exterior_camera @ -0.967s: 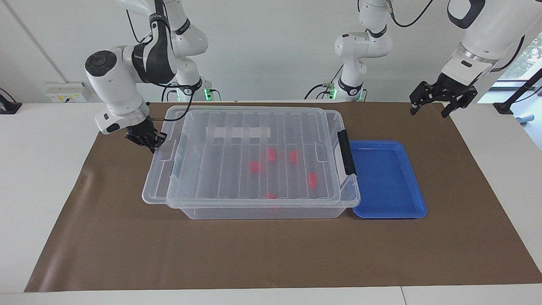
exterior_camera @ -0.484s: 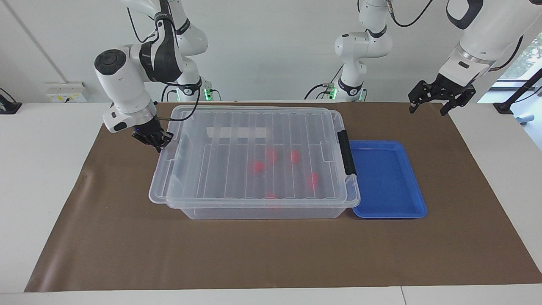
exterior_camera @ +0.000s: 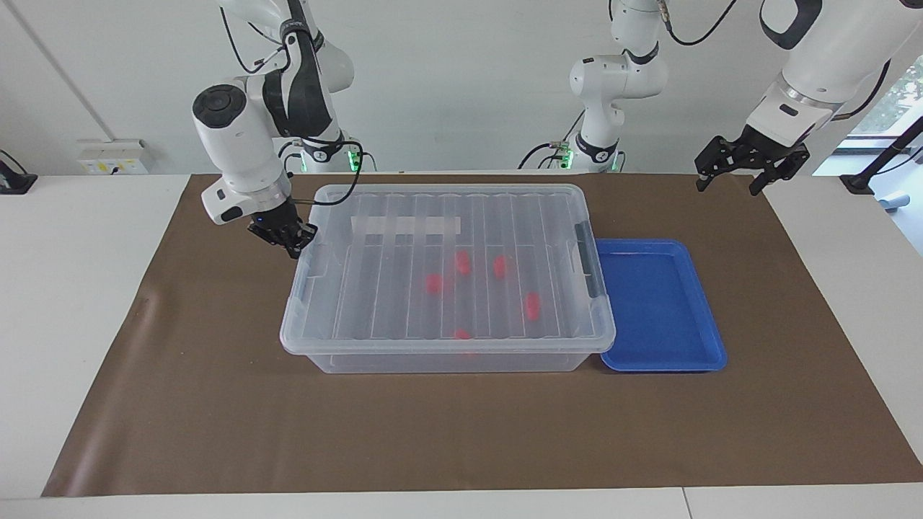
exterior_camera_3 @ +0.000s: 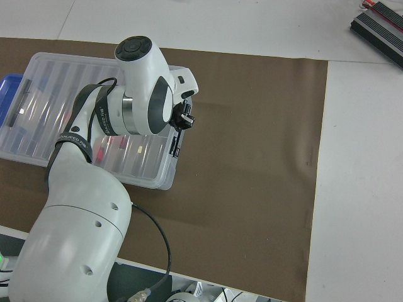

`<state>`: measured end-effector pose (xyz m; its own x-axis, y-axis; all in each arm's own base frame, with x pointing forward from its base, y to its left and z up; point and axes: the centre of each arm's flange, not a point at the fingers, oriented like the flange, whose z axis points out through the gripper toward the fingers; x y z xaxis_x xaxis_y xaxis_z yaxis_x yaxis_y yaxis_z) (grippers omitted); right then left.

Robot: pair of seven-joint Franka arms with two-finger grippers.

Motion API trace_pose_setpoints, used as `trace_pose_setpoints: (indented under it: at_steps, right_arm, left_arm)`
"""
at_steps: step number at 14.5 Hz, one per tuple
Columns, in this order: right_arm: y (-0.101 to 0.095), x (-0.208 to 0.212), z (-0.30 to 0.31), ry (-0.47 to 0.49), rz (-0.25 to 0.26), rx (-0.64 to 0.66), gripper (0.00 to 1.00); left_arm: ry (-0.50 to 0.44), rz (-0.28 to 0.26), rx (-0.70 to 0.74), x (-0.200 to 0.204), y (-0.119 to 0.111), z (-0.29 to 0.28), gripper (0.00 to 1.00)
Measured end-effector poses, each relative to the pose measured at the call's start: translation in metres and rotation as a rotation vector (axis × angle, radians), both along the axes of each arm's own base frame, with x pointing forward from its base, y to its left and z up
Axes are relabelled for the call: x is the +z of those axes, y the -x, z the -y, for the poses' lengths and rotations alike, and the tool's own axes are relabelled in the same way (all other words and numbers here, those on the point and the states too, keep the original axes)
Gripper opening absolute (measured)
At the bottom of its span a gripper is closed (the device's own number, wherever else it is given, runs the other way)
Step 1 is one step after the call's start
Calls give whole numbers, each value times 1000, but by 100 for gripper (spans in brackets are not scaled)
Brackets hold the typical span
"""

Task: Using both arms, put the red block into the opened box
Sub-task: 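Push the clear lid fully over the box with the right gripper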

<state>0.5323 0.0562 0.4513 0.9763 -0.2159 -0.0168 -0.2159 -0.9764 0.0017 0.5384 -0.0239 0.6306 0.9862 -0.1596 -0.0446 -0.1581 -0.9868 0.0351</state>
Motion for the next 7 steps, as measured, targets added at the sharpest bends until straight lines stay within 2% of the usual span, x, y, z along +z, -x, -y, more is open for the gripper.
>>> trace_pose_setpoints:
  at_steps: [4, 7]
  right_arm:
    - [0, 0, 1, 0, -5, -1, 1]
    - [0, 23, 3, 3, -38, -6, 1]
  left_arm:
    - [0, 0, 1, 0, 0, -1, 100]
    - [-1, -1, 1, 0, 0, -1, 100]
